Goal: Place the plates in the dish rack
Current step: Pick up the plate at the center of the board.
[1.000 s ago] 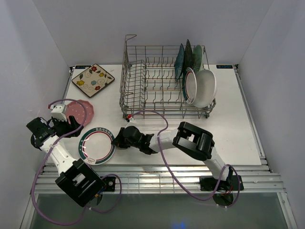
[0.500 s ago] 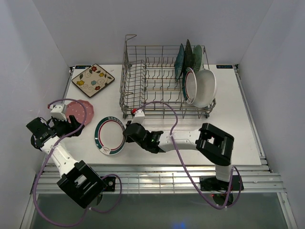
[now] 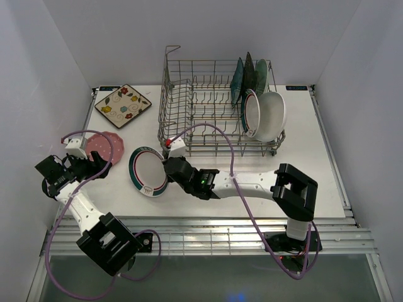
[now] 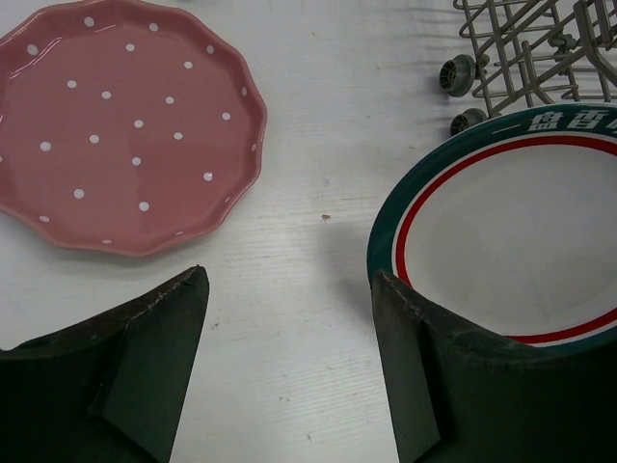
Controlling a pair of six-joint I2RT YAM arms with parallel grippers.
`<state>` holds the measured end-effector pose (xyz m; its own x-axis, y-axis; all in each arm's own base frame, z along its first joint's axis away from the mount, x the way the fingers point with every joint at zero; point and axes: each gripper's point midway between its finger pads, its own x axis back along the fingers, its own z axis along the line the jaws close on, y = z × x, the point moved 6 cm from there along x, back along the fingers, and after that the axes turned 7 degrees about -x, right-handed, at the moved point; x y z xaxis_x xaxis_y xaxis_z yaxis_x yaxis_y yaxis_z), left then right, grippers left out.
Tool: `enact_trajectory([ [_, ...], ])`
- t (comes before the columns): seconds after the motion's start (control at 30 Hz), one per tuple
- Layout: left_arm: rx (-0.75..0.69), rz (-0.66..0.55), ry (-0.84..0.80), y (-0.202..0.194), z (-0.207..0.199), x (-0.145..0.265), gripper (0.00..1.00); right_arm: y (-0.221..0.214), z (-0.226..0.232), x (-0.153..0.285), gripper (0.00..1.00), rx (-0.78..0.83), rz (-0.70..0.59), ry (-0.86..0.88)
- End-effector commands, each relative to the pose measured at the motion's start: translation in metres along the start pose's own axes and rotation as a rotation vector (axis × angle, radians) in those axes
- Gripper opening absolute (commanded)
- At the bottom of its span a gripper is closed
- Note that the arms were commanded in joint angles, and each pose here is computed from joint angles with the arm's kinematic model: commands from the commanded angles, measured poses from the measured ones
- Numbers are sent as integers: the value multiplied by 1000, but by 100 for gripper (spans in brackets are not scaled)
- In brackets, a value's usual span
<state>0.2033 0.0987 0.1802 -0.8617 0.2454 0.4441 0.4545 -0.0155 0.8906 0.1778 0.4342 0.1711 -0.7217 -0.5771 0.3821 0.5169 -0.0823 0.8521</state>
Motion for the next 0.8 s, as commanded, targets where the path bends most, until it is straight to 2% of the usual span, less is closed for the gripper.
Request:
enact_trajectory([
  [0.0, -19, -40, 4, 6, 0, 1, 79, 77, 32, 23, 8, -19, -193, 67],
  [0.47, -35, -27, 24, 4, 7, -2, 97, 169, 46, 70, 8, 62, -379, 47],
  [0.77, -43, -36, 30, 6, 6, 0, 98, 224, 41, 112, 8, 69, -509, 13],
])
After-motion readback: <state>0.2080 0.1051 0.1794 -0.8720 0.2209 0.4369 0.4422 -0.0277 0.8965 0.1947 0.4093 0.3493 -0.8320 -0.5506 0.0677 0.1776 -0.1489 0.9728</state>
